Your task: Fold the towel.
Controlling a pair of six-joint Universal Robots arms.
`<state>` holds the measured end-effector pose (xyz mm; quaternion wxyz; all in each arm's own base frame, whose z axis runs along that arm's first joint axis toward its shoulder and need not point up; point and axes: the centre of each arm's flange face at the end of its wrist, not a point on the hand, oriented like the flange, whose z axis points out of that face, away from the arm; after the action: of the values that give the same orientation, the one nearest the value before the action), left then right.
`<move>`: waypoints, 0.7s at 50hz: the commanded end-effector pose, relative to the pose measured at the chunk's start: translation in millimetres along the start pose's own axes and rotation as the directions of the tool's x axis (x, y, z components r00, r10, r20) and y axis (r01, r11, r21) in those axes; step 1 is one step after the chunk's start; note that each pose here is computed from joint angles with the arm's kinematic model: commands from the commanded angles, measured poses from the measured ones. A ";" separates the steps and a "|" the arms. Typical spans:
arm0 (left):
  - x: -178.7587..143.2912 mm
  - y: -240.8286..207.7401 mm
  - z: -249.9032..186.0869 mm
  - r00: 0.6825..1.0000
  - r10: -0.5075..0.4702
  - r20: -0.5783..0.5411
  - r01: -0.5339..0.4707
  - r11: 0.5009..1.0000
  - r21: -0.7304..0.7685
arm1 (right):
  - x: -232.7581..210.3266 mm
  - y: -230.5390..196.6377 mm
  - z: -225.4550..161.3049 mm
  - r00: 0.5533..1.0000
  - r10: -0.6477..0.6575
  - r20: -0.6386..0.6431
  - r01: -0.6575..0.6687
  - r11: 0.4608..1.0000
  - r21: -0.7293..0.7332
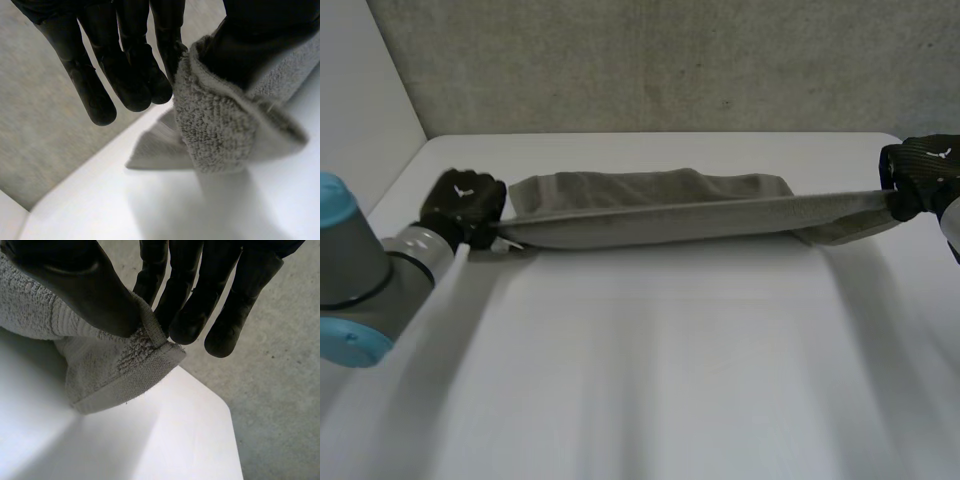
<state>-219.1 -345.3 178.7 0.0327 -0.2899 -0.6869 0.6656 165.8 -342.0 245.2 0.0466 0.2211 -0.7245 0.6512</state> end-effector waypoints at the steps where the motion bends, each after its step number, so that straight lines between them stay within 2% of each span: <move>1: -17.1 -27.4 -18.7 0.999 0.013 0.045 -0.015 0.999 0.049 | -2.2 -13.2 -24.3 0.998 -0.054 0.025 0.054 0.998 0.027; 10: -20.8 -50.5 -57.8 0.999 0.031 0.014 -0.032 0.993 0.115 | -6.0 -22.7 -58.9 0.981 -0.171 0.095 0.170 0.985 0.014; 18: -52.9 -80.2 -86.1 0.993 0.076 0.095 -0.095 0.971 0.218 | 24.8 -57.7 -84.0 0.978 -0.208 0.004 0.207 0.972 0.114; 25: -63.0 -77.2 -85.4 0.993 0.088 0.082 -0.105 0.968 0.227 | 26.9 -50.3 -75.9 0.975 -0.208 0.074 0.197 0.972 0.129; 29: -53.0 -43.4 -65.6 0.999 0.037 0.001 -0.037 0.989 0.142 | 24.5 -32.6 -58.8 0.976 -0.187 0.112 0.180 0.981 0.077; 35: -39.4 -6.8 -31.1 0.996 -0.020 -0.082 0.024 0.998 0.057 | 19.2 -9.8 -23.8 0.955 -0.244 0.167 0.243 0.970 0.027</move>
<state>-161.8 -311.0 243.5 0.0422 -0.2998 -0.6338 0.7118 143.4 -297.3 292.5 0.0603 0.3335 -0.6778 0.6525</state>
